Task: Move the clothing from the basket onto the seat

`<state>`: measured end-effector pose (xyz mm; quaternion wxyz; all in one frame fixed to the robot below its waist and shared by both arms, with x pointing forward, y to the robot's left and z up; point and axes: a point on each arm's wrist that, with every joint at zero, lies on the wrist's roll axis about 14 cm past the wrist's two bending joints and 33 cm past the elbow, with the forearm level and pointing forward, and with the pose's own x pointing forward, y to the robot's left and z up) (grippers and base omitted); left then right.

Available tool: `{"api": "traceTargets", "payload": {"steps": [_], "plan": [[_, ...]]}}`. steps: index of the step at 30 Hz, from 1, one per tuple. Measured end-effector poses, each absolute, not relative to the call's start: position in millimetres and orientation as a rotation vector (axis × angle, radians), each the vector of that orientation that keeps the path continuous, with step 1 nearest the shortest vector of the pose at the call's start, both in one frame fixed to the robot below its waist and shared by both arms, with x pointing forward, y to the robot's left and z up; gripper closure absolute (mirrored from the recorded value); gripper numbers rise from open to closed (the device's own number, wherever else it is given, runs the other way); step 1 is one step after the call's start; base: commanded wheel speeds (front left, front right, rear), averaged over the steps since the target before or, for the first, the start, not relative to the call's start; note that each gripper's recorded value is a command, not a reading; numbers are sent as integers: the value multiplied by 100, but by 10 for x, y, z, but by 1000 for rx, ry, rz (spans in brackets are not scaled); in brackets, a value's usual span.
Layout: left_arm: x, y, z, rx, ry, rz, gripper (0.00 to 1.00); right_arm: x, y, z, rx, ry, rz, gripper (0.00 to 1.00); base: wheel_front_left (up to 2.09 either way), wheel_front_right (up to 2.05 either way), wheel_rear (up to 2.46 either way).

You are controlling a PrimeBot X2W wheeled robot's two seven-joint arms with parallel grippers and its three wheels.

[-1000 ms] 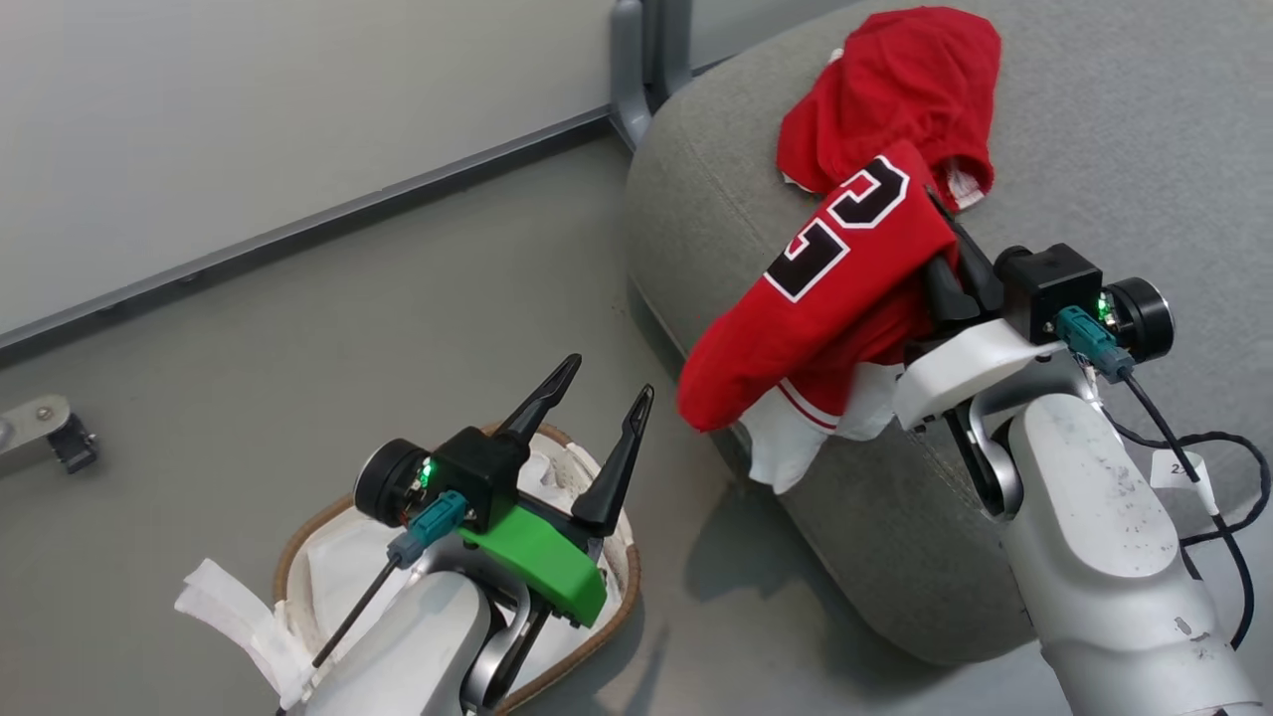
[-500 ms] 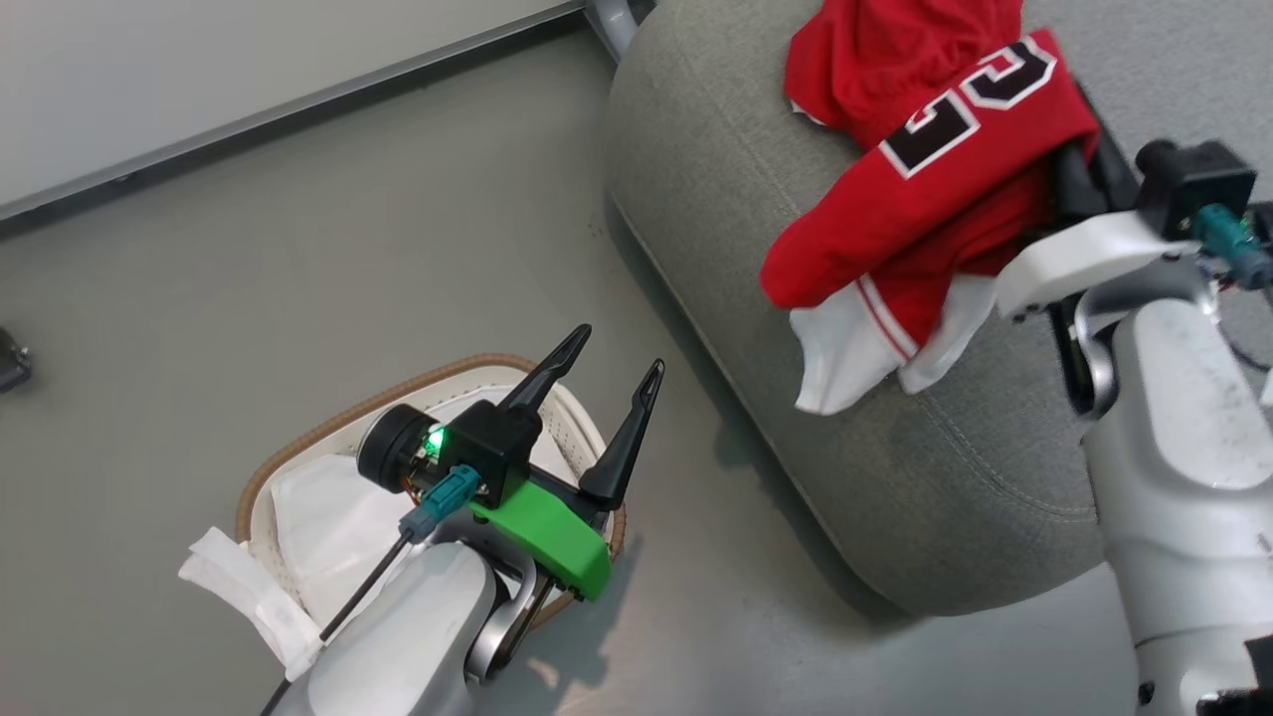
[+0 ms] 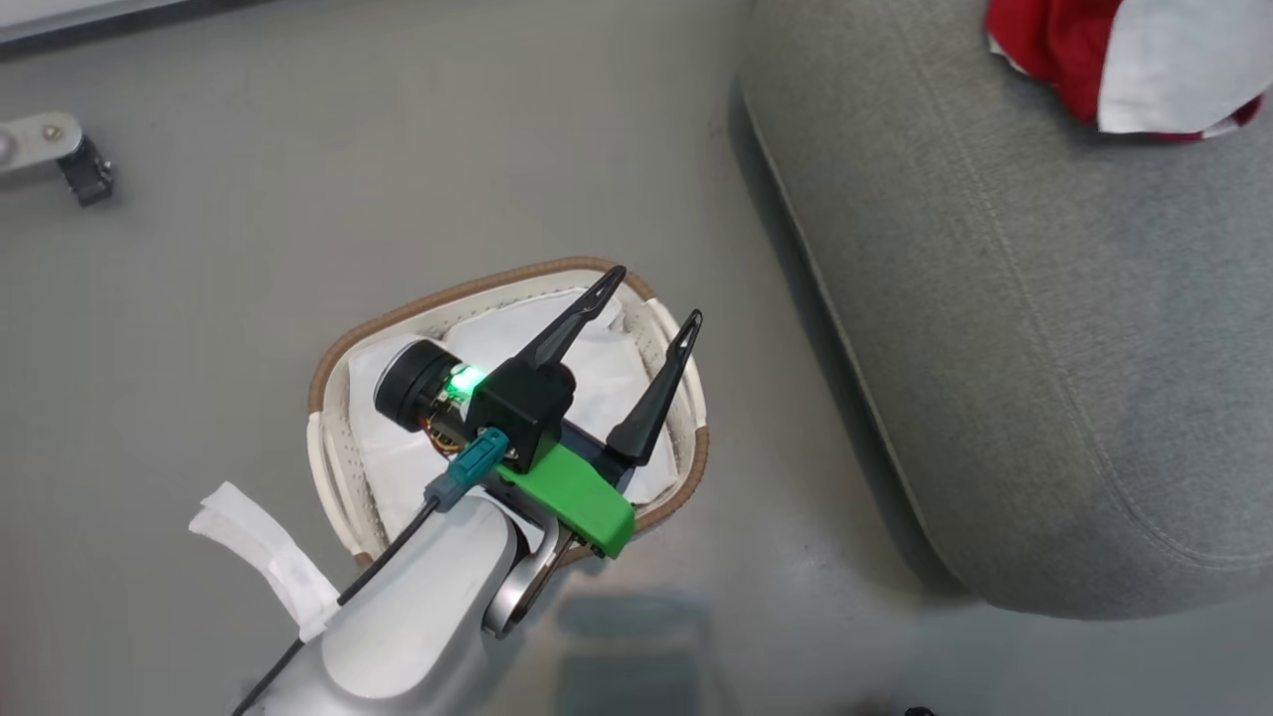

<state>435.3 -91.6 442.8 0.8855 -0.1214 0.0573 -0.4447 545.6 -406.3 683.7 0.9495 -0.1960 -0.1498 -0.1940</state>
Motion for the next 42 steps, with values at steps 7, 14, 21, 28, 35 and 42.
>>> {"api": "traceTargets", "payload": {"steps": [7,14,21,28,35,42], "plan": [[4508,-759,4225,-254,139,-885,0,5793,-4287,6131,-383,-125,-441,100,0,0,0],[4609,-609,3957,-272,189,-835,0,5898,-4188,4826,-304,130,-423,100,0,0,0],[4623,-511,3691,-285,254,-804,0,5872,-3932,4043,-286,265,-369,74,0,0,0],[4651,-518,3755,-286,242,-806,0,5743,-3807,3988,-289,267,-340,0,0,0,0],[4628,-560,3935,-281,212,-815,0,5556,-3775,4257,-289,206,-338,0,0,0,0],[4547,-523,4141,-290,191,-788,0,5300,-3624,4507,-287,157,-297,0,0,0,0]]}}
